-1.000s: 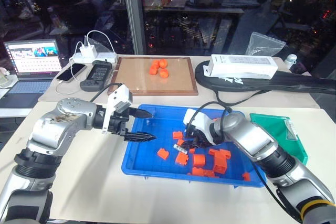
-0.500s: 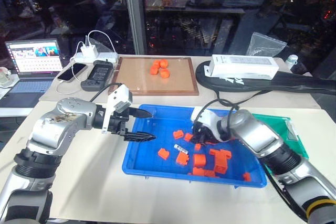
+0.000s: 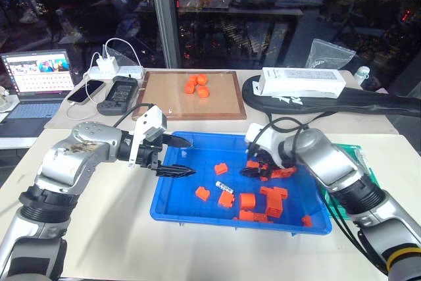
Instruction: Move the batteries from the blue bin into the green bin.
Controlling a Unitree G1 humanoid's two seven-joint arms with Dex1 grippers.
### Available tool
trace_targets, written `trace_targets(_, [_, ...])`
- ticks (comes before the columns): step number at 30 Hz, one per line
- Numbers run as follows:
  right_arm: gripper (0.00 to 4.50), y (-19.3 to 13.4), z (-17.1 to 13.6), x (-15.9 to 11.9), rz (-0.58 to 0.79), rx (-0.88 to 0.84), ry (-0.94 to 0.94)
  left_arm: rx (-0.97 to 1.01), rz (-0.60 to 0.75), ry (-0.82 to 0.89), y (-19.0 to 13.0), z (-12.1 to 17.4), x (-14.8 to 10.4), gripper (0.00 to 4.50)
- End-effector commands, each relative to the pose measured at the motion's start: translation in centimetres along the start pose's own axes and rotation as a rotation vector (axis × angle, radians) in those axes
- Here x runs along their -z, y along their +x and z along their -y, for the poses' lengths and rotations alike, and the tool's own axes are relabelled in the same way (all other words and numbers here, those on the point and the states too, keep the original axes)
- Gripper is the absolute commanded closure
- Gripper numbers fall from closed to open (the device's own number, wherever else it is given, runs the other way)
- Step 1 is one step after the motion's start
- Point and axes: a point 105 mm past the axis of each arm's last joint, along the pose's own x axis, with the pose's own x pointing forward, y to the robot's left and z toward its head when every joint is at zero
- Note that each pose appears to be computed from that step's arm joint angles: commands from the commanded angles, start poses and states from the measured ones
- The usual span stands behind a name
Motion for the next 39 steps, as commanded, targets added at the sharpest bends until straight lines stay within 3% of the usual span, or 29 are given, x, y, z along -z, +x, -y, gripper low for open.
trace_targets(1, [0.44,-0.1,-1.7,-2.2,0.047,-0.042,-0.044,-0.004,0.013,0.05,-0.2,-0.1,-1.1,0.0])
trace_targets(4, [0.44,1.0,-3.2,-2.3,0.043,-0.083,-0.043,-0.005,0.021,0.053,-0.1,0.0,-1.3,0.0])
trace_targets(13, [0.44,3.0,-3.3,-1.1,0.034,-0.062,0.117,-0.006,0.01,0.057,-0.1,0.1,-1.1,0.0])
trace_targets(16, [1.15,3.4,-3.0,0.4,-0.02,-0.04,0.13,-0.002,0.009,0.058,0.0,0.2,-1.1,0.0])
trace_targets(19, [2.22,3.6,-3.6,1.3,-0.048,-0.055,0.135,-0.002,0.007,0.061,-0.1,0.1,-1.0,0.0])
trace_targets(25, [4.21,3.1,-2.6,0.8,-0.025,-0.016,0.113,0.002,0.008,0.061,0.0,0.1,-1.1,0.0])
trace_targets(29, [4.26,0.9,-1.2,-0.7,0.034,0.01,0.111,0.006,0.01,0.062,0.0,0.0,-1.1,0.0])
trace_targets(33, [4.26,-4.1,1.4,-1.4,0.08,0.084,0.136,0.022,0.035,0.06,0.3,-0.1,-1.5,0.0])
trace_targets(39, [4.26,-14.1,6.5,1.9,0.027,0.377,0.234,0.074,0.134,0.062,1.2,-0.5,-3.2,0.0])
